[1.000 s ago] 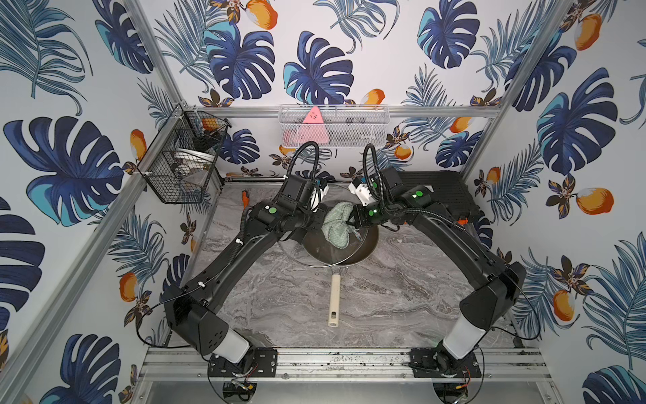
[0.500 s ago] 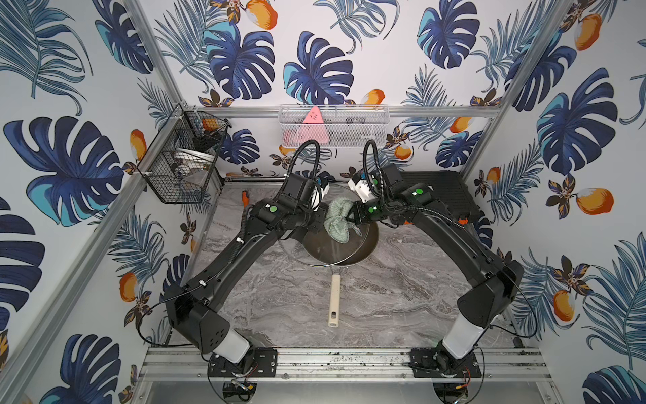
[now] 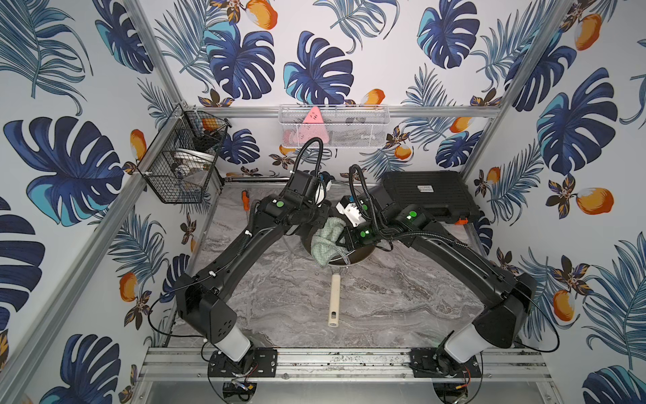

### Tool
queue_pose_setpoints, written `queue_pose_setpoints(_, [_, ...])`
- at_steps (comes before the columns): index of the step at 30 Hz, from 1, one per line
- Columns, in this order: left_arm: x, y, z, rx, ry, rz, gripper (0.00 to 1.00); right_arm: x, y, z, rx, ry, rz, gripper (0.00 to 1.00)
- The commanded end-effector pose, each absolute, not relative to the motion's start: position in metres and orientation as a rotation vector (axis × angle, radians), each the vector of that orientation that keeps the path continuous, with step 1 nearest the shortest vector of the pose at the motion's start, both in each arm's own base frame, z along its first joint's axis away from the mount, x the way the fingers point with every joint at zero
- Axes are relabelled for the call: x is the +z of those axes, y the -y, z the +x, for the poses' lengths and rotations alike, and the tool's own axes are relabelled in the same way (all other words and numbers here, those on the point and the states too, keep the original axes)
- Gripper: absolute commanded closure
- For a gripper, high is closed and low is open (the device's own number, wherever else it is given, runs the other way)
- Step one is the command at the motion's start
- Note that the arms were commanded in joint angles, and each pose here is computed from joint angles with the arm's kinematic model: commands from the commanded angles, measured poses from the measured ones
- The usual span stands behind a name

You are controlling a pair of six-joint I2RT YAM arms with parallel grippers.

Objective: Wipe the pot lid with a cloth
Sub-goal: Wipe the pot lid.

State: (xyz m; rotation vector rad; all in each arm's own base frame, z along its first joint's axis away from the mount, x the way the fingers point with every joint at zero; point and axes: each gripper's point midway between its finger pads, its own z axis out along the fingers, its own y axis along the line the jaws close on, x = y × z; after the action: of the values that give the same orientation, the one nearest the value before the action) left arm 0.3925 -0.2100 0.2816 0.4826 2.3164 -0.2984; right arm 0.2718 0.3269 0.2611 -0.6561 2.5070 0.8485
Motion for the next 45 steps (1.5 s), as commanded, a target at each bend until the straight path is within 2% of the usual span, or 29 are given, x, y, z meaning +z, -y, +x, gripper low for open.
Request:
queue_pose_setpoints(1, [0.313,0.216,0.408,-0.333,-2.182,0.431,1.0,0.269,-0.33,0.276,0.866,-2.469,-0.608,1.0])
queue_pose_setpoints(7, [0.32,0.221,0.399,-0.393,-2.154,0.453,1.0,0.269,-0.325,0.283,0.802,-2.472,-0.602,1.0])
queue_pose_setpoints(18, [0.332,0.219,0.372,-0.429,-2.124,0.554,1.0,0.278,-0.3,0.324,0.722,-2.459,-0.516,1.0])
queue_pose_setpoints(34, [0.332,0.235,0.333,-0.469,-1.984,0.954,1.0,0.286,-0.286,0.342,0.7,-2.446,-0.507,1.0])
queue_pose_setpoints(45, [0.342,0.244,0.305,-0.574,-1.885,1.091,1.0,0.278,-0.298,0.36,0.715,-2.455,-0.51,1.0])
